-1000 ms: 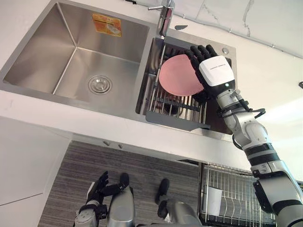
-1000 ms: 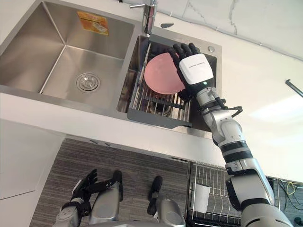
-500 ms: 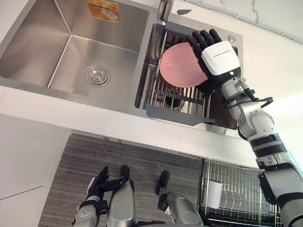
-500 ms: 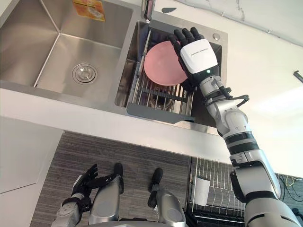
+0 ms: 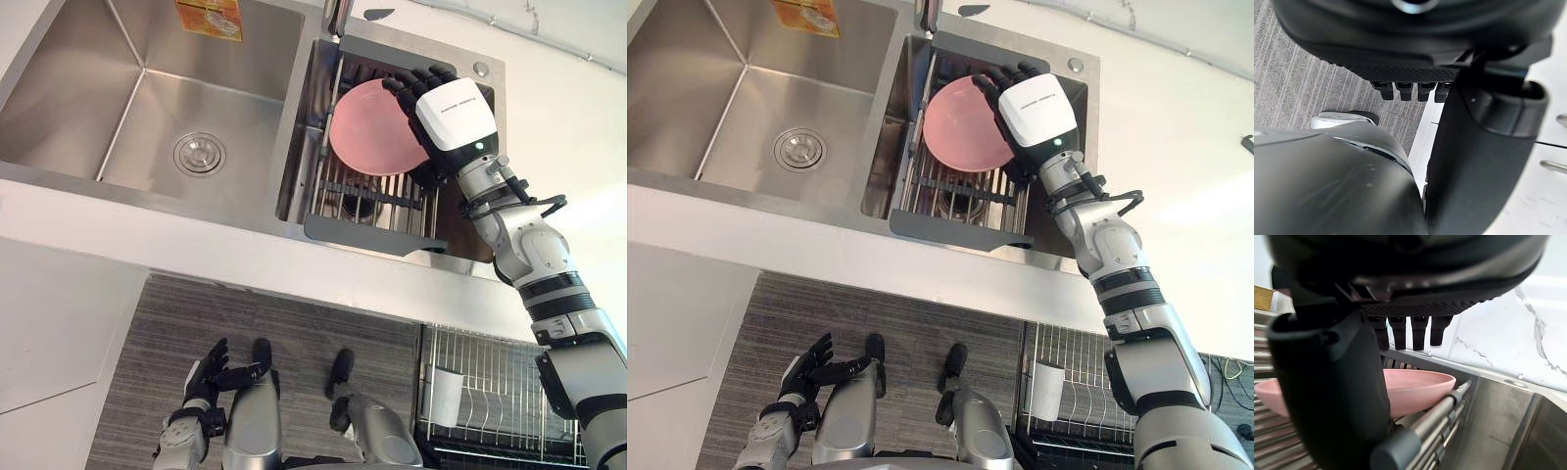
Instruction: Walk over to the sink, pick up the cup, carry it to the dishwasher, place the cup inside the dishwasher, then close the dishwasher door
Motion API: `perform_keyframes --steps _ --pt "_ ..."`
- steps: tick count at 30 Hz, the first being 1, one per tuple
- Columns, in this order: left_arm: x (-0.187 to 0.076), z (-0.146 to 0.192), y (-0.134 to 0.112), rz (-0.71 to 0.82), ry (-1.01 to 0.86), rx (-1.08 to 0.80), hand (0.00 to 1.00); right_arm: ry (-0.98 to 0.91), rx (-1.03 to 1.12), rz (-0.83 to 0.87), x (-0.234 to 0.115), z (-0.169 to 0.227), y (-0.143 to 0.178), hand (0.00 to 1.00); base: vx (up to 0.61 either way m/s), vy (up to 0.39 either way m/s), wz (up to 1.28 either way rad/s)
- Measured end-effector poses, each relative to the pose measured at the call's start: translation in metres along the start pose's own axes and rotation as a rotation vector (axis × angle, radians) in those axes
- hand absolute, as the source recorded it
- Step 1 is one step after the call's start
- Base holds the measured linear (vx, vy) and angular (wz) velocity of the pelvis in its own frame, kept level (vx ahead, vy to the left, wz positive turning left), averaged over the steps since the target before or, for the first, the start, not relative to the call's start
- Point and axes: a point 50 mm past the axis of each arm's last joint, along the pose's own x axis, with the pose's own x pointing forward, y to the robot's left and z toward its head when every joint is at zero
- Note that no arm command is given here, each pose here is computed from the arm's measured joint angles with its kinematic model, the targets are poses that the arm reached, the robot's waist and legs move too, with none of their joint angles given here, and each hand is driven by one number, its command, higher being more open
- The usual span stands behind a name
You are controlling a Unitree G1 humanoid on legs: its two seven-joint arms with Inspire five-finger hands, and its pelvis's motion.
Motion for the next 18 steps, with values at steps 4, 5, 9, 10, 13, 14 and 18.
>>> perform_keyframes --steps 4,5,9,10,13,14,18 --pt "0.0019 0.0028 -0.0021 -0.006 -0.007 0.000 1.00 0.006 0.009 0.007 -0.0009 -0.0021 0.0012 0.00 0.00 0.000 0.00" --pt "0.0019 0.0028 -0.0023 -0.006 -0.007 -0.001 1.00 0.008 0.012 0.001 -0.0009 -0.0026 0.0006 0.00 0.00 0.000 0.00" --pt "0.0020 0.0030 -0.0023 -0.006 -0.008 -0.001 1.00 0.006 0.028 -0.037 0.0037 -0.0039 -0.0072 0.00 0.00 0.000 0.00" --pt "0.0020 0.0030 -0.0023 -0.006 -0.008 -0.001 1.00 -0.006 0.034 -0.040 0.0037 -0.0025 -0.0074 0.00 0.00 0.000 0.00" --pt "0.0024 0.0038 -0.0026 -0.007 -0.010 -0.001 1.00 -0.037 0.037 -0.031 0.0038 0.0030 -0.0053 0.00 0.00 0.000 0.00" --pt "0.0024 0.0038 -0.0026 -0.007 -0.010 -0.001 1.00 -0.037 0.038 -0.031 0.0038 0.0029 -0.0054 0.00 0.00 0.000 0.00" --pt "0.0025 0.0038 -0.0028 -0.007 -0.011 -0.001 1.00 -0.036 0.038 -0.032 0.0039 0.0028 -0.0055 0.00 0.00 0.000 0.00"
